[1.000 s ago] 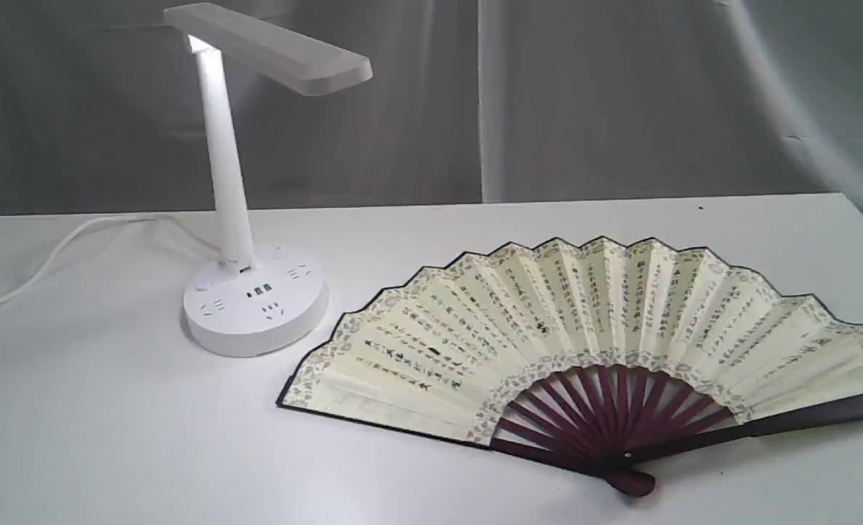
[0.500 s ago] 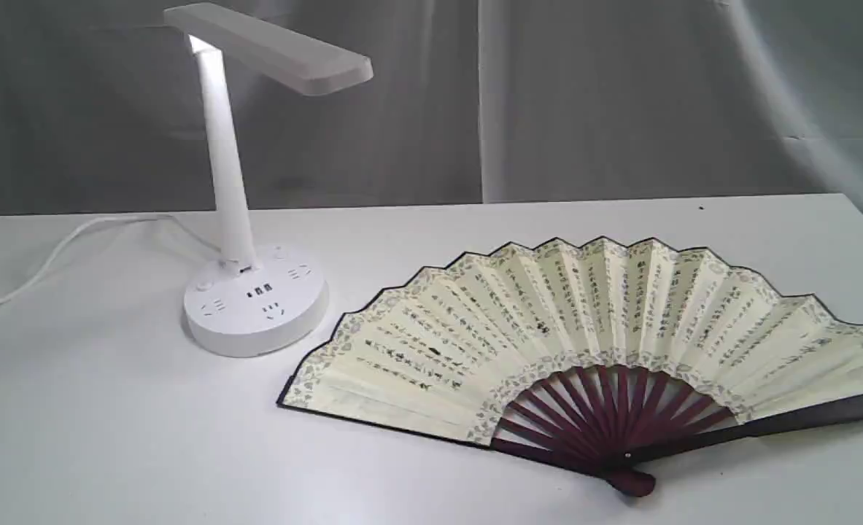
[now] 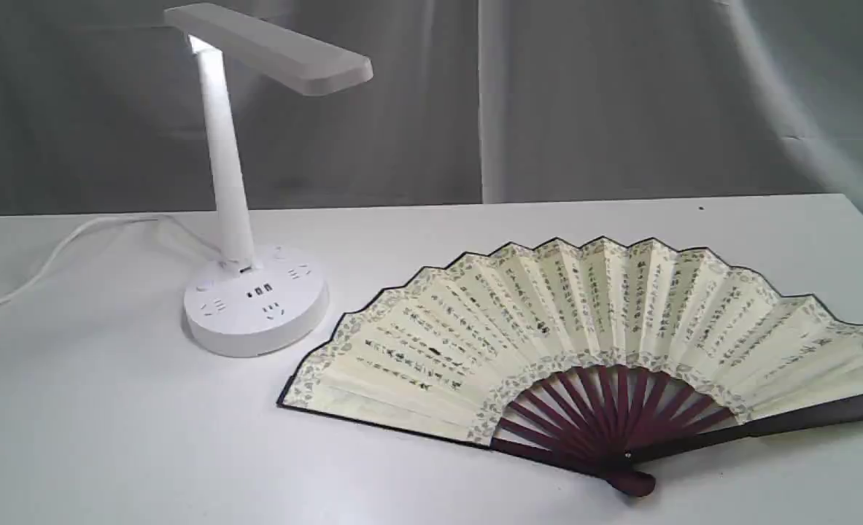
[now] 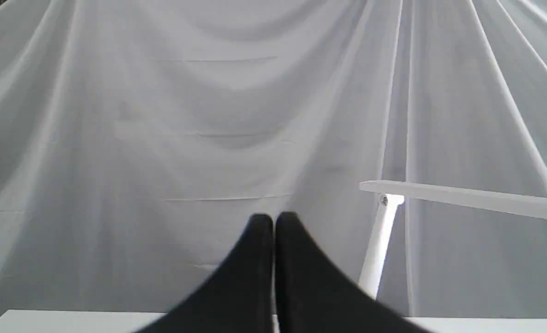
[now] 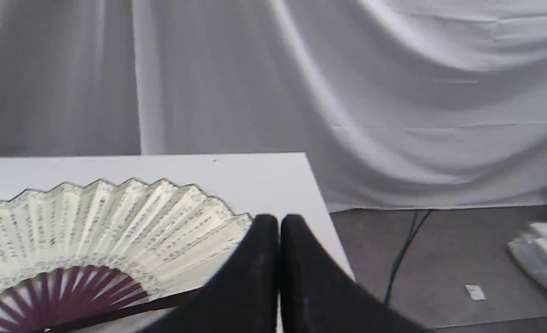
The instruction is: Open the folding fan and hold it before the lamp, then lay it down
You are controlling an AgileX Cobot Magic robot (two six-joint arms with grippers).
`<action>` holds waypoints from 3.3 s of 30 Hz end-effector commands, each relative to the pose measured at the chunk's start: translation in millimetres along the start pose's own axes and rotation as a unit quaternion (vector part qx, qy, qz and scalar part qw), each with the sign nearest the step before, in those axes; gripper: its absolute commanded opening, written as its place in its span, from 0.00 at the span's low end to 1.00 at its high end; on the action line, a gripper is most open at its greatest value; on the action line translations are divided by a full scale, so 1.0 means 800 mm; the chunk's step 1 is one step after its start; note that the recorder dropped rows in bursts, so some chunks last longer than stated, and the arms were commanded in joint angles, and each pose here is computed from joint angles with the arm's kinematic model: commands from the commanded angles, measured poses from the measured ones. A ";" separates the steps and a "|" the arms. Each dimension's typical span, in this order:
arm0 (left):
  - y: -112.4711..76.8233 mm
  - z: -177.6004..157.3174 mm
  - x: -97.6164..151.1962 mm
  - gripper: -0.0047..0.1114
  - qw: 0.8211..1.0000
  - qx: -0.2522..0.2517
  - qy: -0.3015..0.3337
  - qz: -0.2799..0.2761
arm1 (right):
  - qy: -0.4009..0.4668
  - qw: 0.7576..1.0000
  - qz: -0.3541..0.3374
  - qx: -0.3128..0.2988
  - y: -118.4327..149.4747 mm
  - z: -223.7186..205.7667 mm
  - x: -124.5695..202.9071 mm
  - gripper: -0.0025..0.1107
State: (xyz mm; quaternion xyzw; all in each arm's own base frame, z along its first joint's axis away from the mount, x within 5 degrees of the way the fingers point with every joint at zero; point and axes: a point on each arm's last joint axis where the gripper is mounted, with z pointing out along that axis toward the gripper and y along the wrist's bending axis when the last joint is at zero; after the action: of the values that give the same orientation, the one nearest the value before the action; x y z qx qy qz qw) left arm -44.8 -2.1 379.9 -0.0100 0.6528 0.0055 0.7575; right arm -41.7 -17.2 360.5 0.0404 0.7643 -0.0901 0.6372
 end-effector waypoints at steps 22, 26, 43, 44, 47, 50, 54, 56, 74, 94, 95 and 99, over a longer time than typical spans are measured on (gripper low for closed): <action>-0.001 0.064 0.093 0.04 0.999 0.010 0.012 -0.032 | -0.053 0.998 0.013 -0.039 0.024 0.062 0.046 0.02; 0.000 0.077 0.126 0.04 0.999 0.006 0.007 -0.034 | -0.076 0.996 0.009 -0.047 0.031 0.082 0.061 0.02; 0.004 0.093 0.235 0.04 0.997 -0.005 0.078 0.014 | -0.139 0.987 0.001 -0.075 0.051 0.130 0.120 0.02; 0.004 0.093 0.234 0.04 0.997 -0.005 0.072 0.014 | -0.134 0.988 0.001 -0.076 0.052 0.133 0.127 0.02; 0.004 0.092 0.240 0.04 0.995 -0.005 0.100 0.013 | -0.113 0.990 -0.002 -0.081 0.057 0.144 0.154 0.02; 0.004 0.092 0.241 0.04 0.995 -0.005 0.104 0.013 | -0.083 0.993 -0.003 -0.081 0.058 0.149 0.169 0.02; 0.004 0.092 0.241 0.04 0.995 -0.005 0.103 0.013 | -0.060 0.995 -0.007 -0.078 0.057 0.149 0.174 0.02; 0.004 0.092 0.241 0.04 0.995 -0.005 0.103 0.013 | -0.061 0.995 -0.007 -0.078 0.057 0.149 0.174 0.02; 0.004 0.092 0.241 0.04 0.995 -0.005 0.103 0.013 | -0.023 0.995 0.033 -0.086 0.059 0.150 0.182 0.02; 0.004 0.092 0.241 0.04 0.995 -0.005 0.103 0.013 | -0.024 0.995 0.023 -0.092 0.060 0.150 0.182 0.02; 0.004 0.092 0.241 0.04 0.995 -0.005 0.103 0.013 | -0.024 0.995 0.024 -0.090 0.060 0.150 0.182 0.02; 0.004 0.092 0.241 0.04 0.995 -0.005 0.103 0.013 | -0.026 0.996 0.004 -0.085 0.059 0.150 0.182 0.02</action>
State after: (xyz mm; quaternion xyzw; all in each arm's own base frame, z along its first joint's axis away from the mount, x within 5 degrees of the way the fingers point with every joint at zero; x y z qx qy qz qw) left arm 56.4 2.0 200.9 -0.0059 0.7281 0.0172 0.6853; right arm 55.9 -1.2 194.7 -0.0081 0.7509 -0.0157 0.6602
